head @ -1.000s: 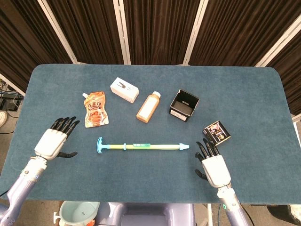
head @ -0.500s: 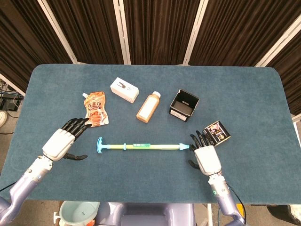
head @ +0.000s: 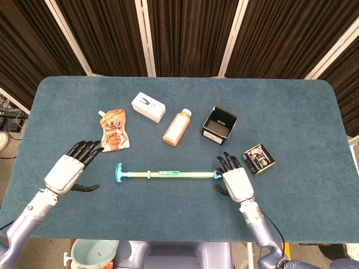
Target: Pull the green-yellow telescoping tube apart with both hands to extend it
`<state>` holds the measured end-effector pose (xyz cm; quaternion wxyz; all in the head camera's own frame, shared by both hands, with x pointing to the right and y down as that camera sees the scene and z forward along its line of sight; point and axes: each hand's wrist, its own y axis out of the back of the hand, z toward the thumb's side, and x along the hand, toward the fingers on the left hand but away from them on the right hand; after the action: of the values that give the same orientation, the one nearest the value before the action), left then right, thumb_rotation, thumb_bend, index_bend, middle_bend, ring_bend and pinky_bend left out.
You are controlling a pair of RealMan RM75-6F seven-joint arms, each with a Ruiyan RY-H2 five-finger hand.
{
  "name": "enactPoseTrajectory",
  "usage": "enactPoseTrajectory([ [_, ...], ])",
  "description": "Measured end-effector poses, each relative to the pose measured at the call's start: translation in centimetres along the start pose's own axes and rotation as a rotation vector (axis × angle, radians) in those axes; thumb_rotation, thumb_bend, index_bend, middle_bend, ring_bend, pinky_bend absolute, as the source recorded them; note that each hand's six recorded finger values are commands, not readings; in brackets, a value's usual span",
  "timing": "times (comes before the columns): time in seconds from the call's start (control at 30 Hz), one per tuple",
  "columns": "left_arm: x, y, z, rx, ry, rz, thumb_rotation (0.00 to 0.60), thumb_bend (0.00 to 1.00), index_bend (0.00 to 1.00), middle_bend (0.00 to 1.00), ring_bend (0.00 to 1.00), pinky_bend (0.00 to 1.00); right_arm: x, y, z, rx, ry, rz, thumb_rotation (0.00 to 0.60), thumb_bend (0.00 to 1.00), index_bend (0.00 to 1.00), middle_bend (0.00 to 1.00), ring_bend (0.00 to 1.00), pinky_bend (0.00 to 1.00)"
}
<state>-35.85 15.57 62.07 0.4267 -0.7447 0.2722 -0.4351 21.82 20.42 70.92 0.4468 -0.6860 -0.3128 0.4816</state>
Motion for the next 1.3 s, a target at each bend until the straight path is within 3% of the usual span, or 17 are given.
enactPoseTrajectory([
  [0.27, 0.1, 0.0, -1.6, 0.013, 0.038, 0.012, 0.600, 0.09, 0.05, 0.00, 0.04, 0.09, -1.1, -0.4, 1.0, 0.011, 0.010, 0.006, 0.600, 0.30, 0.42, 0.17, 0.08, 0.18],
  [1.07, 0.8, -0.1, -3.1, 0.018, 0.080, 0.009, 0.600, 0.09, 0.04, 0.00, 0.04, 0.09, -2.7, -1.4, 1.8, -0.021, 0.020, 0.046, 0.600, 0.30, 0.45, 0.18, 0.08, 0.18],
  [1.3, 0.8, -0.5, -3.5, 0.018, 0.089, -0.010, 0.600, 0.17, 0.05, 0.00, 0.04, 0.09, -2.9, -1.9, 1.5, -0.032, 0.007, 0.067, 0.600, 0.32, 0.46, 0.19, 0.08, 0.18],
])
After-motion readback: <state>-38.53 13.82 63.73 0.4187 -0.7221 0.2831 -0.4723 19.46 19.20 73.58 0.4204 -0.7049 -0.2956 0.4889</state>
